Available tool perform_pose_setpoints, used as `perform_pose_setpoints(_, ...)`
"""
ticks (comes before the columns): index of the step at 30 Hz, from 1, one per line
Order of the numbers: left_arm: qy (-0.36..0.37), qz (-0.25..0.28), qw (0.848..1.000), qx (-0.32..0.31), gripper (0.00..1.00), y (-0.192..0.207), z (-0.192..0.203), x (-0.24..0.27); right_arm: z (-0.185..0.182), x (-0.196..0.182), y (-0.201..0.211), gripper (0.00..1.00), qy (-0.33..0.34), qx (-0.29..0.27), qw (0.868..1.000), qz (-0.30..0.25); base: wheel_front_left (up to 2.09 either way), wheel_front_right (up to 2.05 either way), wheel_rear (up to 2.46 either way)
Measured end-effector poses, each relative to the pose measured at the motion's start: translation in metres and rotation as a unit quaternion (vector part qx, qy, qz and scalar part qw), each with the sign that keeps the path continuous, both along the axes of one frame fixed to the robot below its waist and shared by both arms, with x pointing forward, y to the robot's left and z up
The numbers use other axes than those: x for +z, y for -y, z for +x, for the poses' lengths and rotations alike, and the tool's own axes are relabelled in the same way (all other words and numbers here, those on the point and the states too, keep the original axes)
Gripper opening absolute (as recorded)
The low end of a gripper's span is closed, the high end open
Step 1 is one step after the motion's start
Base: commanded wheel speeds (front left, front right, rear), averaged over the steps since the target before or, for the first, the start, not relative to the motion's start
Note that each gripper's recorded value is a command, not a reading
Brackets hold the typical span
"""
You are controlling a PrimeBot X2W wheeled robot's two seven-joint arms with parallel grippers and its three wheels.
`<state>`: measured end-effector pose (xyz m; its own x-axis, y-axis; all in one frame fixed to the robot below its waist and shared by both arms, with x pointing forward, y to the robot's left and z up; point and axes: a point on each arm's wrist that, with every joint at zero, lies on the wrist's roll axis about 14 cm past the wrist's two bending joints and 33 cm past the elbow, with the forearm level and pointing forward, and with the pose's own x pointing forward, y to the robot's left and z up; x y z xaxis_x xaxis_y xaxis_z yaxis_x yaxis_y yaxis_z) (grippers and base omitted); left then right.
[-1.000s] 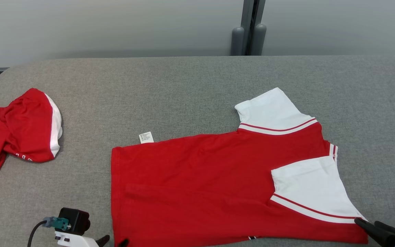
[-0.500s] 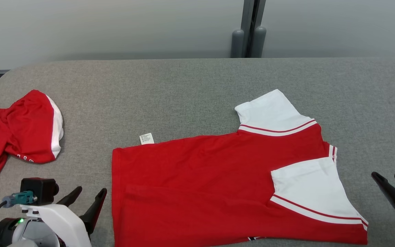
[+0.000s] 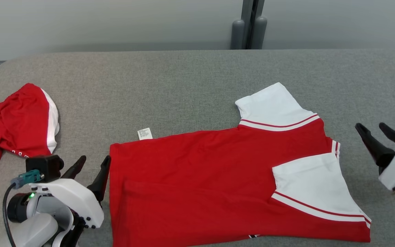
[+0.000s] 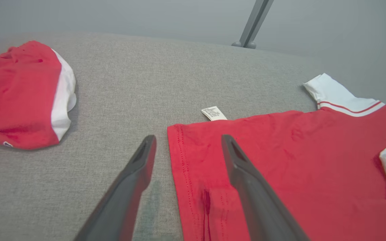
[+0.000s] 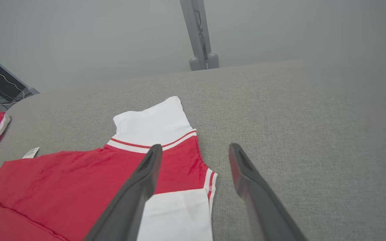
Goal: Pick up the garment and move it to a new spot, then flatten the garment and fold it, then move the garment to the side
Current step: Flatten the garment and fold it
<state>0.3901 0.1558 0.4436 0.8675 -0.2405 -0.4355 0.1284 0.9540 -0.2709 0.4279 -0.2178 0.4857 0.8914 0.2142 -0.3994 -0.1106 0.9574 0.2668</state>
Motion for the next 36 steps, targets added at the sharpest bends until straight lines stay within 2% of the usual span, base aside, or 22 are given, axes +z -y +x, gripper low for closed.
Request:
perform_pose_setpoints(2, -0.001, 0.002, 1.000, 0.003, 1.00, -0.001, 0.004, -0.002, 0.007, 0.000, -0.004, 1.00, 0.003, 0.003, 1.000, 0.004, 0.00, 0.00, 0.00)
perform_pose_setpoints(13, -0.035, 0.013, 0.999, 0.007, 1.00, 0.001, 0.039, -0.028, 0.098, -0.011, -0.046, 1.00, -0.026, 0.068, 0.997, -0.017, 0.00, 0.00, 0.00)
perform_pose_setpoints(20, -0.045, 0.016, 0.999, 0.009, 1.00, -0.002, 0.053, -0.042, 0.136, -0.040, -0.071, 1.00, -0.070, 0.100, 0.992, -0.034, 0.00, 0.00, 0.00)
perform_pose_setpoints(26, -0.055, 0.023, 0.998, 0.011, 1.00, -0.008, 0.058, -0.055, 0.157, -0.067, -0.090, 1.00, -0.108, 0.118, 0.986, -0.040, 0.00, 0.00, 0.00)
perform_pose_setpoints(29, -0.066, 0.021, 0.998, 0.010, 1.00, -0.009, 0.055, -0.063, 0.157, -0.085, -0.097, 1.00, -0.138, 0.126, 0.981, -0.043, 0.00, 0.00, 0.00)
perform_pose_setpoints(36, -0.077, 0.017, 0.997, -0.005, 1.00, -0.001, 0.055, -0.071, 0.161, -0.102, -0.100, 1.00, -0.161, 0.128, 0.978, -0.046, 0.00, 0.00, 0.00)
